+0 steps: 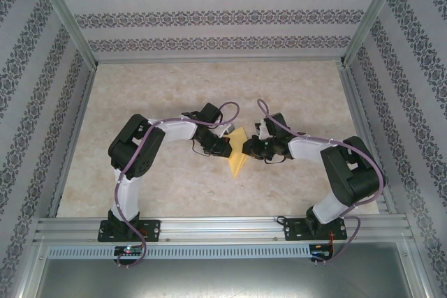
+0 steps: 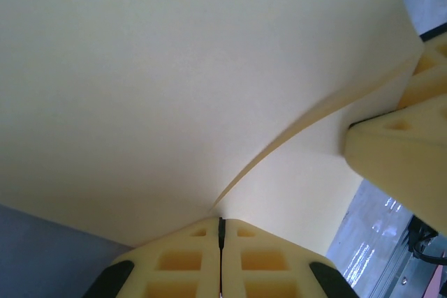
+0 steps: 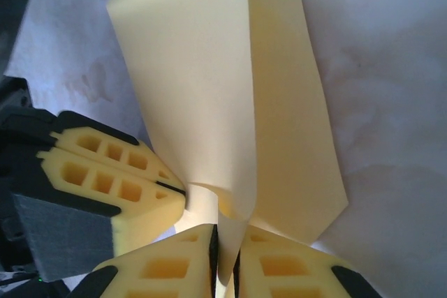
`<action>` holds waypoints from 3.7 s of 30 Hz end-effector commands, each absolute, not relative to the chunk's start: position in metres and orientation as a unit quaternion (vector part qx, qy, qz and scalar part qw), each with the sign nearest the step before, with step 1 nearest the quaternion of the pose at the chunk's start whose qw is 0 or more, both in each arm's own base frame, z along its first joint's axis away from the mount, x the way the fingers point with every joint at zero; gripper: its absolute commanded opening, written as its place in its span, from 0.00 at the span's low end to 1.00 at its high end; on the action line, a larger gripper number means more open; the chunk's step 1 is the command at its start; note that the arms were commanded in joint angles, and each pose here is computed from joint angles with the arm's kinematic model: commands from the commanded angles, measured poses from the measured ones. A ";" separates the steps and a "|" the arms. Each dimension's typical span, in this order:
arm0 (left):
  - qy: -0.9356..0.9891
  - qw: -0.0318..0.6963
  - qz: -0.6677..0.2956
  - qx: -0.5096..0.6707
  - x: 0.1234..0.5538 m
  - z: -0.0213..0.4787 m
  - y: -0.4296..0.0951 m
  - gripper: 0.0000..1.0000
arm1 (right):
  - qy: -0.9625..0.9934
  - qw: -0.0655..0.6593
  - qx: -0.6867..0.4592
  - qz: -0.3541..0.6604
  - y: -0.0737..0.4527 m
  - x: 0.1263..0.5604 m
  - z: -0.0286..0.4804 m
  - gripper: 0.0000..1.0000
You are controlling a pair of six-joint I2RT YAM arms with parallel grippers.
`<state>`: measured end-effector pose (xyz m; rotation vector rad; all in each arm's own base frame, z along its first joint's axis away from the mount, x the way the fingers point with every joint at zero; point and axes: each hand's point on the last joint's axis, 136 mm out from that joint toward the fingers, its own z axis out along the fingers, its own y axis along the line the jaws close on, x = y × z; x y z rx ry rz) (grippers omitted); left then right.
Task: Fold a paper plane with a square sheet of paper (pick it up from the middle)
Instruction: Fourth fold the wing at the center of the table.
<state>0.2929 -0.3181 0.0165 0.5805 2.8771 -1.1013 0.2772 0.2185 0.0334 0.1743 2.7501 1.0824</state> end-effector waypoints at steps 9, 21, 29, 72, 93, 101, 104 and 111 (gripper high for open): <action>0.954 -0.065 -0.242 0.163 0.266 -0.048 -0.275 0.08 | 0.949 0.107 0.032 0.294 0.213 0.275 0.031 0.08; 0.955 -0.067 -0.238 0.166 0.265 -0.048 -0.273 0.08 | 0.945 0.119 0.017 0.303 0.229 0.276 0.048 0.12; 0.955 -0.070 -0.238 0.165 0.264 -0.051 -0.273 0.08 | 0.941 0.126 0.013 0.315 0.231 0.270 0.059 0.14; 0.951 -0.045 -0.264 0.156 0.272 -0.035 -0.281 0.04 | 0.911 0.094 0.057 0.398 0.256 0.280 0.034 0.05; 0.932 -0.011 -0.338 0.131 0.290 0.003 -0.303 0.00 | 0.922 0.086 0.066 0.371 0.244 0.280 0.018 0.04; 0.925 0.009 -0.355 0.134 0.299 0.024 -0.311 0.01 | 0.932 0.082 0.061 0.349 0.241 0.279 0.012 0.04; 0.923 0.020 -0.359 0.135 0.304 0.033 -0.313 0.02 | 0.933 0.079 0.060 0.346 0.241 0.278 0.011 0.05; 0.924 0.038 -0.358 0.133 0.307 0.048 -0.312 0.04 | 0.935 0.078 0.058 0.340 0.242 0.276 0.008 0.05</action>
